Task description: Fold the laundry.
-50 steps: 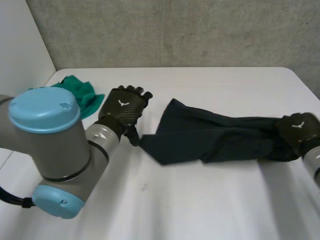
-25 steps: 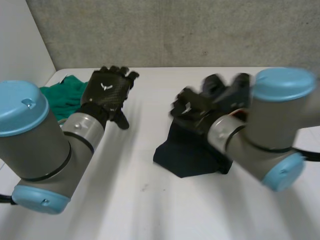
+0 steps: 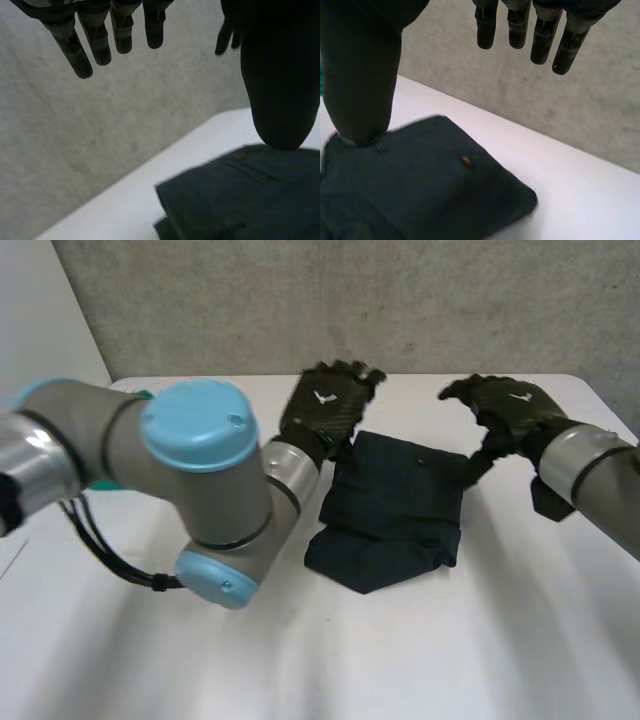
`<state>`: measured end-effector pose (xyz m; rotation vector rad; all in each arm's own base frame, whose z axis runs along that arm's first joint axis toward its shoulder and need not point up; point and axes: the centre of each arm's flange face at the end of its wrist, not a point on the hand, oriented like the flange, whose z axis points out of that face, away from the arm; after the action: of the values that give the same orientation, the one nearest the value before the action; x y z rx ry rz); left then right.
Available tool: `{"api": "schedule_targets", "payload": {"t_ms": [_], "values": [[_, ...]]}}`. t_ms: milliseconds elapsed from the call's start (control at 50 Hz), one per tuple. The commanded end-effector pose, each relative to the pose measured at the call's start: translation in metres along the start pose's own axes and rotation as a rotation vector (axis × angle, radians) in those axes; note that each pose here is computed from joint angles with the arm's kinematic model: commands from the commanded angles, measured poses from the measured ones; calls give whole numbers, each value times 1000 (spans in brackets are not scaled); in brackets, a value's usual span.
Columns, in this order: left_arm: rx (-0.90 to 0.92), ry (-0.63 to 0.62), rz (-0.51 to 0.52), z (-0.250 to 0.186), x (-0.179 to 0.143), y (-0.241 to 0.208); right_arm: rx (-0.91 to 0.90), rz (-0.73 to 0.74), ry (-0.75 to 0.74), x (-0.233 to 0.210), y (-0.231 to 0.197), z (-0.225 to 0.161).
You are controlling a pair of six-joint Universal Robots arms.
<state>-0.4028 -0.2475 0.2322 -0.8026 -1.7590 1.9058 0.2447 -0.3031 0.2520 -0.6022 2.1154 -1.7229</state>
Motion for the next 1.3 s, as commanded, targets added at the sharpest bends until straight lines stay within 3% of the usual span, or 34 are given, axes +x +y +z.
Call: {"api": "schedule_targets", "payload": {"t_ms": [20,160,380,460,760,1100,1300], "values": [[-77,39,11,28,12,34,-46,-74,11,5,19,3],[-164,51,12,51,16,58,-138,-43,24,10,53,25],[-329,67,6,48,22,88,-240,-56,27,-4,96,44],[-370,101,28,39,40,97,-251,-54,26,-4,101,47],[-409,91,30,37,39,111,-255,-108,70,1,100,48],[-210,26,-11,22,13,-28,-24,-134,186,10,30,6],[-226,-24,-4,7,10,-51,-70,-129,174,5,42,-6]]}}
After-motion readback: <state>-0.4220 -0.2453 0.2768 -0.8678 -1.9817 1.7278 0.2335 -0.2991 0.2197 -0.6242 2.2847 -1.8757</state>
